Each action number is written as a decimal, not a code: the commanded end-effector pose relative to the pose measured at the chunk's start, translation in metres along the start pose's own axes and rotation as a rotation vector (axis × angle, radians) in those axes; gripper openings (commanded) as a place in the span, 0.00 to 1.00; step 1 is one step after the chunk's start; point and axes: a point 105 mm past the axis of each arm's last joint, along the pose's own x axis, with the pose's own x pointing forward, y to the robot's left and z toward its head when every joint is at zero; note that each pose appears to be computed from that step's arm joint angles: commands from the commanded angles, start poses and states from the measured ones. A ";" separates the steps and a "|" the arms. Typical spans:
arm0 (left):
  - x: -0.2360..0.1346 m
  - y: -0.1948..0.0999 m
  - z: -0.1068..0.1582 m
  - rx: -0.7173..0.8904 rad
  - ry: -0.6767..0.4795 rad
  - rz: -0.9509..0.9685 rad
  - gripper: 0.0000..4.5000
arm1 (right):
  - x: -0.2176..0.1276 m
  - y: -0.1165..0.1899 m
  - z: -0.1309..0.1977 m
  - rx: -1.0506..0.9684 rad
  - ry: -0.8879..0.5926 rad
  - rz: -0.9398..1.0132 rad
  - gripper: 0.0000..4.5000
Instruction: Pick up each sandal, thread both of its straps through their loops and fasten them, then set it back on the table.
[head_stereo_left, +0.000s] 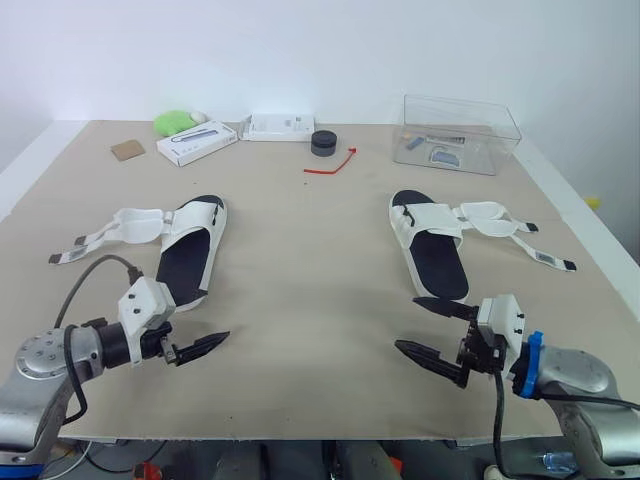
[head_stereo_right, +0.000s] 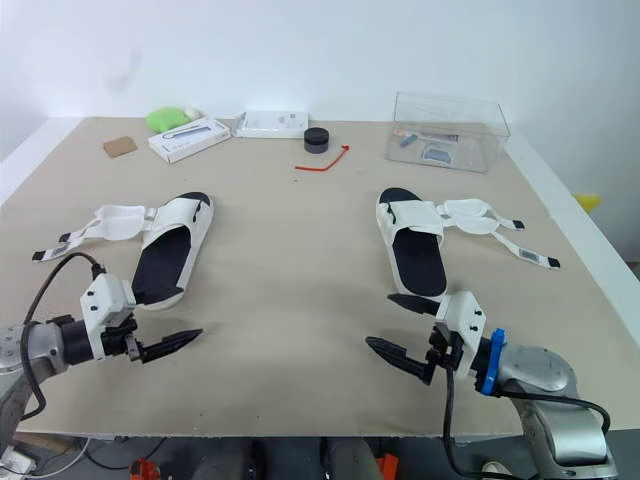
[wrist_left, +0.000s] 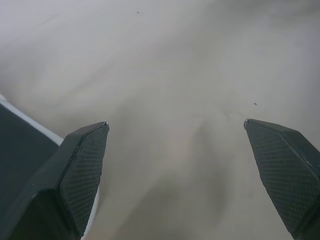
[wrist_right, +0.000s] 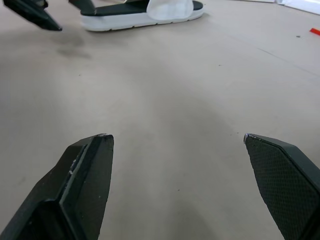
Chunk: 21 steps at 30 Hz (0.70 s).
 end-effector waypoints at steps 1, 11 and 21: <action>0.002 -0.005 0.010 0.025 -0.031 -0.032 0.99 | -0.002 -0.005 0.011 -0.037 -0.030 -0.030 1.00; 0.028 -0.044 0.032 0.083 -0.112 -0.247 0.99 | 0.015 -0.037 0.030 0.061 -0.082 -0.244 1.00; 0.067 -0.063 0.064 0.053 -0.248 -0.348 0.99 | 0.040 -0.099 0.040 0.216 -0.028 -0.584 1.00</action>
